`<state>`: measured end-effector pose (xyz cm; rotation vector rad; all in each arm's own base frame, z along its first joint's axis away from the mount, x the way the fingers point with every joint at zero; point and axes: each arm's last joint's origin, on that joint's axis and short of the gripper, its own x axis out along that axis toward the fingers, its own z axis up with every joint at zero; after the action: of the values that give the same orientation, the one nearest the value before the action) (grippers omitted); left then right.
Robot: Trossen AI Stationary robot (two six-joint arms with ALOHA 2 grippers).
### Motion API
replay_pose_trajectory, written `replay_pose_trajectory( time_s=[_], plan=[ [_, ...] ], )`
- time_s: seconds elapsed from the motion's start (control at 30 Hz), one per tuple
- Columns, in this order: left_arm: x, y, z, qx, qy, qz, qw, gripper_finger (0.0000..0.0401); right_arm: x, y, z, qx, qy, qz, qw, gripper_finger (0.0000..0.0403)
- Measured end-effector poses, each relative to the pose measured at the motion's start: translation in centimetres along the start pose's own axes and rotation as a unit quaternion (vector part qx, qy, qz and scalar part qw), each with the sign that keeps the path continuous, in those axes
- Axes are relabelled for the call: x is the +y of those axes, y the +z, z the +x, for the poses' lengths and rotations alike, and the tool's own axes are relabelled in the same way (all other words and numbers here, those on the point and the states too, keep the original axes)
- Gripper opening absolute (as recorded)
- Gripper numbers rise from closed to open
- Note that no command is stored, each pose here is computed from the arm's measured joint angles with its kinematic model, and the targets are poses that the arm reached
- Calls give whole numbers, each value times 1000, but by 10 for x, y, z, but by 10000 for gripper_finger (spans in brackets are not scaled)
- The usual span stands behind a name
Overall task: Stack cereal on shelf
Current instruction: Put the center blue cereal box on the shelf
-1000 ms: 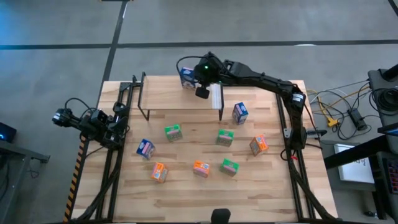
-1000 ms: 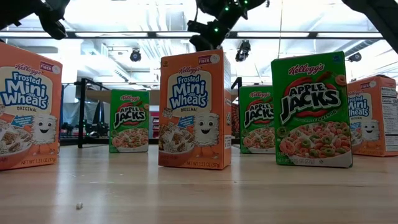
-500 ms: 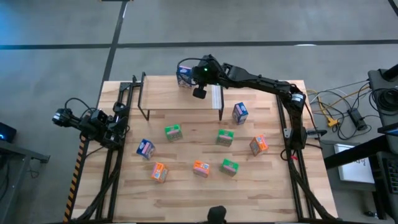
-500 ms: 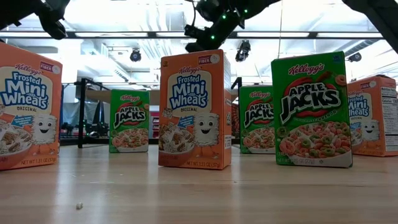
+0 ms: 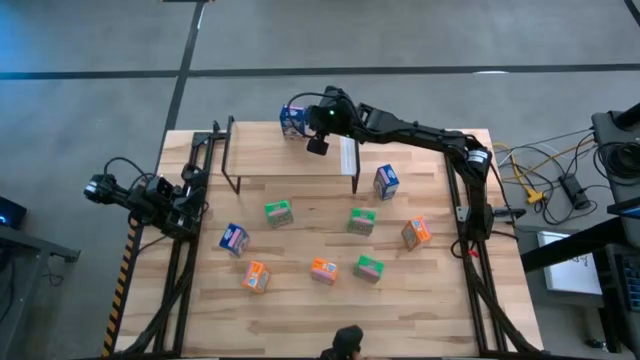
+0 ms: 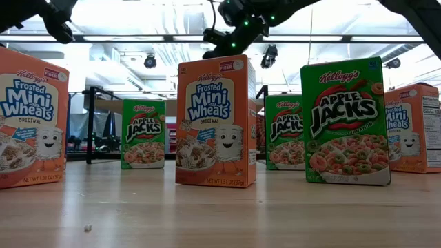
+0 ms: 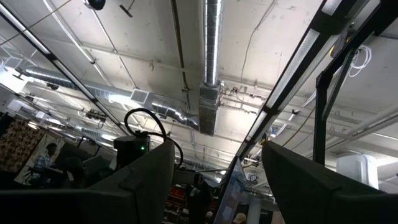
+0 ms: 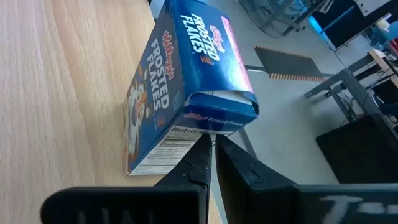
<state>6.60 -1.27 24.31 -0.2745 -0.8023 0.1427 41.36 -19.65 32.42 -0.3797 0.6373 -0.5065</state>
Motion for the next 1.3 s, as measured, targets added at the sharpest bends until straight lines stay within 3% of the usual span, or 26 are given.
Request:
replay_pose_trajectory(
  time_s=[0.17,0.3,0.43,0.57,0.93,1.3],
  plan=[
    [0,0,0,0,0,0,1000,226,-1,-1,0,3,-1,10,1000,12],
    [0,0,0,0,0,0,1000,226,3,-9,-1,46,19,28,998,12],
    [0,0,0,0,0,0,1000,226,10,-17,-3,71,89,58,992,12],
    [0,0,0,0,0,0,1000,226,19,-16,1,35,154,86,984,12],
    [0,0,0,0,0,0,1000,226,18,-14,13,0,78,75,994,12],
    [0,0,0,0,0,0,1000,226,22,-14,12,11,86,71,994,12]
  ],
)
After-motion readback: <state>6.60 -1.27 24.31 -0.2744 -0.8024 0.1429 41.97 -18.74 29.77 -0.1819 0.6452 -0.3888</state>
